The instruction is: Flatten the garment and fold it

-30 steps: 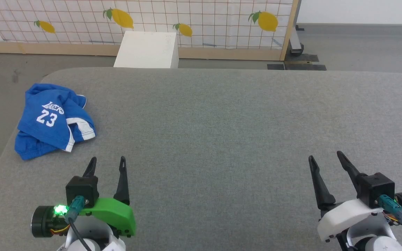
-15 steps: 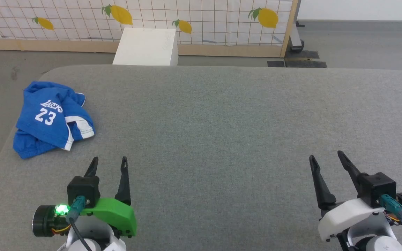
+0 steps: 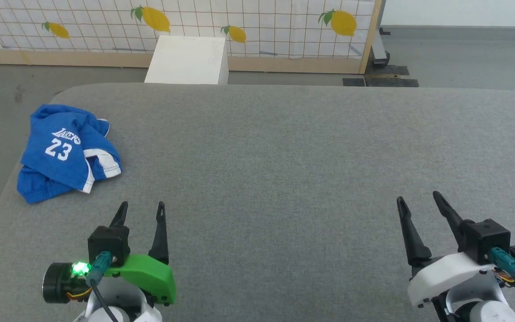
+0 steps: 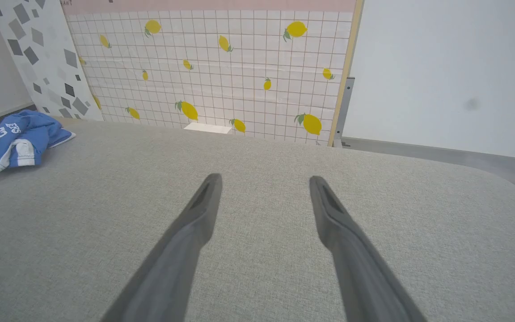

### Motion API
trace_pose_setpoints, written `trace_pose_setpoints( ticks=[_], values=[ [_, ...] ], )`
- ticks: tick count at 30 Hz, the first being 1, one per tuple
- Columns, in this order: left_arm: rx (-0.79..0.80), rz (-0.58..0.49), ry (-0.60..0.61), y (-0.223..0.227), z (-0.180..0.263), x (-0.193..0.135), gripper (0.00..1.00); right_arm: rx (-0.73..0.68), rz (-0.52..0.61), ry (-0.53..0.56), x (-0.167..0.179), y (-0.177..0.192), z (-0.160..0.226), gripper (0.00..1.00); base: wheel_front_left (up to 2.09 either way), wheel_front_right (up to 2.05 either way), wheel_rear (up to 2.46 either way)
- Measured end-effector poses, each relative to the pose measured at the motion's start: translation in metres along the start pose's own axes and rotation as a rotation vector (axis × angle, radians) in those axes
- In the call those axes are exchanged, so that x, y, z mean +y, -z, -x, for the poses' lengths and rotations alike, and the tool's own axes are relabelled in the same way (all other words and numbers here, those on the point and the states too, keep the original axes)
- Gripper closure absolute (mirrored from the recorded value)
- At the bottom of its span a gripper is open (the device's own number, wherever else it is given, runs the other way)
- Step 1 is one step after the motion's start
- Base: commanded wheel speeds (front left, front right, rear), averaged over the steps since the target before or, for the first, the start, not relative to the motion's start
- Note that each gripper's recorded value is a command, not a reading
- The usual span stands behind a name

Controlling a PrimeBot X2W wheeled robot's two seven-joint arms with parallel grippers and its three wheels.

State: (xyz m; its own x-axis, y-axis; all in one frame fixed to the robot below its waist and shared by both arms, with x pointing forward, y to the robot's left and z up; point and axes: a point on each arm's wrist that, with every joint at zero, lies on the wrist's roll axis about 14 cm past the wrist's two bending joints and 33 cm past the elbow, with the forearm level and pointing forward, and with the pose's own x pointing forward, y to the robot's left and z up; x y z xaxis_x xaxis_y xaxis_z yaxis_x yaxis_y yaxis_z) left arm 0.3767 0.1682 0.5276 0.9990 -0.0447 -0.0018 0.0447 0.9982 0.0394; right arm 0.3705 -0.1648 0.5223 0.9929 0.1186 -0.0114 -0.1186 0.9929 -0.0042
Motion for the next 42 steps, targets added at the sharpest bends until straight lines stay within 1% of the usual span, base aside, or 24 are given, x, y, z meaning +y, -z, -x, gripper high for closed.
trace_pose_setpoints(
  ticks=[11,21,27,33,42],
  values=[
    [0.002,-0.003,0.001,0.000,0.002,0.002,0.00,-0.002,-0.015,-0.014,0.005,0.000,-0.002,0.00,0.00,0.00,0.00],
    [0.012,-0.013,-0.046,0.002,0.013,0.020,0.00,0.002,-0.016,-0.084,0.028,-0.001,-0.011,0.00,0.00,0.00,0.00],
    [0.018,-0.018,-0.096,0.003,0.025,0.035,0.00,0.010,-0.032,-0.147,0.048,-0.001,-0.017,0.00,0.00,0.00,0.00],
    [0.031,-0.030,-0.179,0.007,0.042,0.061,0.00,0.010,-0.037,-0.242,0.079,-0.003,-0.024,0.00,0.00,0.00,0.00],
    [0.035,-0.038,-0.281,0.008,0.069,0.089,0.00,0.023,-0.054,-0.366,0.120,-0.002,-0.029,0.00,0.00,0.00,0.00]
  ],
)
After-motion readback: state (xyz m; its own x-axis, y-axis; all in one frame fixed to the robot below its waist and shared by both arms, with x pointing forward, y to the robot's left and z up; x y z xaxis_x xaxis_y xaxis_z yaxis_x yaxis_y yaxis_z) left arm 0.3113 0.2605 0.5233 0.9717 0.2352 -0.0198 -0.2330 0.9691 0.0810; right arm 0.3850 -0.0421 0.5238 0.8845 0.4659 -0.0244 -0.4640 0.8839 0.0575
